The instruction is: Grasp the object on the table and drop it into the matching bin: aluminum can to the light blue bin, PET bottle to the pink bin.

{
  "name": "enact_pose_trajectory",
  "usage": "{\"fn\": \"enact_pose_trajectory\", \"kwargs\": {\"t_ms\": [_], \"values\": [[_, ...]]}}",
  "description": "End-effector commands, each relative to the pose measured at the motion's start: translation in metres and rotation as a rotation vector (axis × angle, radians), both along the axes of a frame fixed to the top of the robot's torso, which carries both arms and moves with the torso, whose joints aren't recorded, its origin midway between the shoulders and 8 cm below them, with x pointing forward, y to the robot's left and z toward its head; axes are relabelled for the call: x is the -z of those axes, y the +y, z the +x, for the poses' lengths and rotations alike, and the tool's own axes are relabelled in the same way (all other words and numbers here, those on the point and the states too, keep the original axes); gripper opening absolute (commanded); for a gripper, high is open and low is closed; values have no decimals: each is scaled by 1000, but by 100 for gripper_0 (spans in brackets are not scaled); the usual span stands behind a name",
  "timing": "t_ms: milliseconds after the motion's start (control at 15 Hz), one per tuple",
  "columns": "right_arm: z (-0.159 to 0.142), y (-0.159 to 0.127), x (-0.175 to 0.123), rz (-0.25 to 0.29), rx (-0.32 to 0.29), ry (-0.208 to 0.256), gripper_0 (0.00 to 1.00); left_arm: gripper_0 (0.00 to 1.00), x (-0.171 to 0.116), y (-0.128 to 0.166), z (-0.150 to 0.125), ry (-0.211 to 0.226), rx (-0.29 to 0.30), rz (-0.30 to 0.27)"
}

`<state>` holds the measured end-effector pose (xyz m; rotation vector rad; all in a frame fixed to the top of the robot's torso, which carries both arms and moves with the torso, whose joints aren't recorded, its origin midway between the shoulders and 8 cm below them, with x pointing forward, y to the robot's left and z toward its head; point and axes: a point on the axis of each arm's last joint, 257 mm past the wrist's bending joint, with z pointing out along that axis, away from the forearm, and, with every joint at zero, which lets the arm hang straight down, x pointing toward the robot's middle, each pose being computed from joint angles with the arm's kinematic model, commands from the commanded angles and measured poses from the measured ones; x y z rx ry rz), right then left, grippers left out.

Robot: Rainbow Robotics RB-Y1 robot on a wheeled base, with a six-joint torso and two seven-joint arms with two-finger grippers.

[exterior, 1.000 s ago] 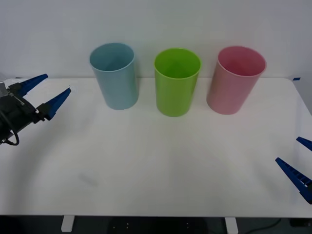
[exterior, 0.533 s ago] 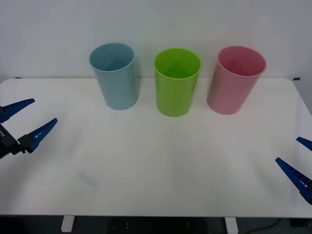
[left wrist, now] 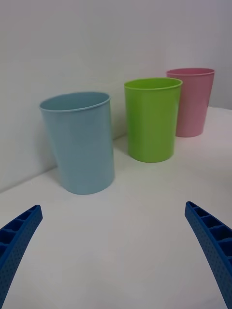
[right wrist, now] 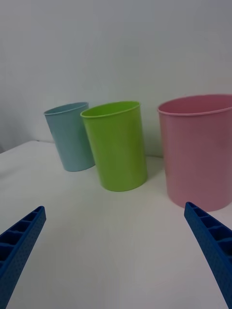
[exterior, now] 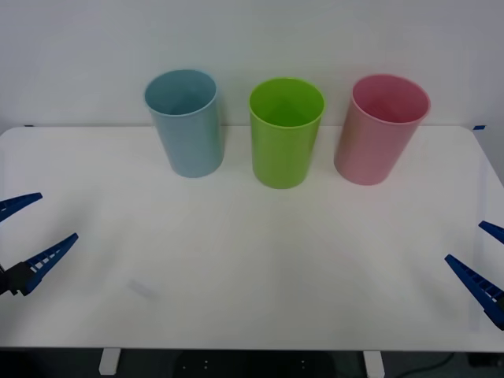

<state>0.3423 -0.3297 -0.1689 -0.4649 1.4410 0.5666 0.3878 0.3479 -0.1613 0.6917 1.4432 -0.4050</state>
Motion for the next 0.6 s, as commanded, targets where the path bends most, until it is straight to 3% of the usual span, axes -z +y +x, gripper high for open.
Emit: {"fn": "enact_pose_trajectory", "kwargs": {"t_ms": [67, 600], "values": [[0, 0, 0, 0, 0, 0, 100, 100, -2, -1, -12, -1, 3, -1], [0, 0, 0, 0, 0, 0, 100, 100, -10, -6, -20, -12, 19, 8]]}}
